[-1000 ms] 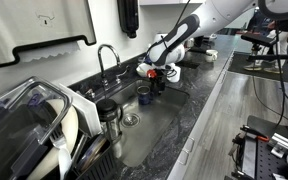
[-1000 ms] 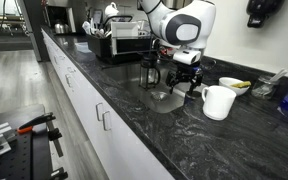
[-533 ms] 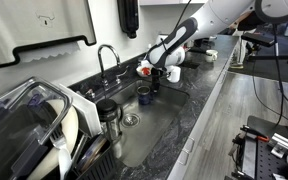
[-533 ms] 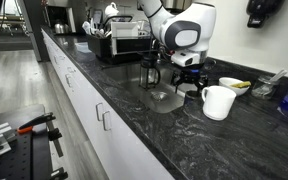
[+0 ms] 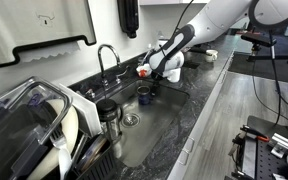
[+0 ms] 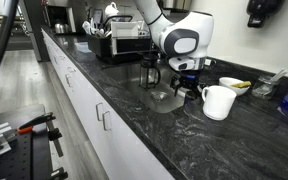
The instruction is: Take the white cup out of the sink, put it on the counter then pour the water from the blue cup in the sink
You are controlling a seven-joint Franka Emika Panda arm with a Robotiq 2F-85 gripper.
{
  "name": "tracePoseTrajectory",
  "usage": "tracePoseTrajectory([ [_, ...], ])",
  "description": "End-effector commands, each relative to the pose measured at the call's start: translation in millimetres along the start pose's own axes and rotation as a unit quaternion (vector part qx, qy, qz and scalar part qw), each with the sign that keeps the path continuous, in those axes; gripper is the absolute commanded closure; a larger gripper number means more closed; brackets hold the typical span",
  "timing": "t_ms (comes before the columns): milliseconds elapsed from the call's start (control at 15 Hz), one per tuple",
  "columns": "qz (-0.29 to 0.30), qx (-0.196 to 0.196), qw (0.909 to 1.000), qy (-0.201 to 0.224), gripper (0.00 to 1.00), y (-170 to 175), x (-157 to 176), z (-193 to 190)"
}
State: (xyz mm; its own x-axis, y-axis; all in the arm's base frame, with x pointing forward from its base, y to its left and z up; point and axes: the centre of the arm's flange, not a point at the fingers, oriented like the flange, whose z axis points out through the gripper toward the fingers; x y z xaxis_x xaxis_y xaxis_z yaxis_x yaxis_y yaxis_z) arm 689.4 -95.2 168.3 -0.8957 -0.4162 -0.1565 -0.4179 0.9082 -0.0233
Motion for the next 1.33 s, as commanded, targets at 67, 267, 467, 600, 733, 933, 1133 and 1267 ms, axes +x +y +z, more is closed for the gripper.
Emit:
tracePoseTrajectory([
  [67, -0.003, 0.021, 0.9998, -0.003, 0.0, 4.8, -13.0, 17.0],
  [267, -0.024, 0.044, 0.9988, 0.0, 0.0, 14.5, -21.0, 20.5],
  [467, -0.023, 0.05, 0.9985, 0.008, 0.0, 22.8, -26.7, 30.3],
  [600, -0.015, 0.049, 0.9986, 0.012, 0.0, 26.1, -27.8, 38.7],
  [733, -0.004, 0.047, 0.9988, 0.01, 0.25, 25.8, -27.5, 44.0],
  [933, 0.008, 0.049, 0.9988, 0.001, 0.42, 22.9, -25.7, 47.5],
  [1133, 0.016, 0.059, 0.9981, -0.004, 0.63, 22.3, -23.1, 48.6],
  [1267, 0.018, 0.068, 0.9975, -0.008, 0.77, 22.9, -21.9, 47.6],
])
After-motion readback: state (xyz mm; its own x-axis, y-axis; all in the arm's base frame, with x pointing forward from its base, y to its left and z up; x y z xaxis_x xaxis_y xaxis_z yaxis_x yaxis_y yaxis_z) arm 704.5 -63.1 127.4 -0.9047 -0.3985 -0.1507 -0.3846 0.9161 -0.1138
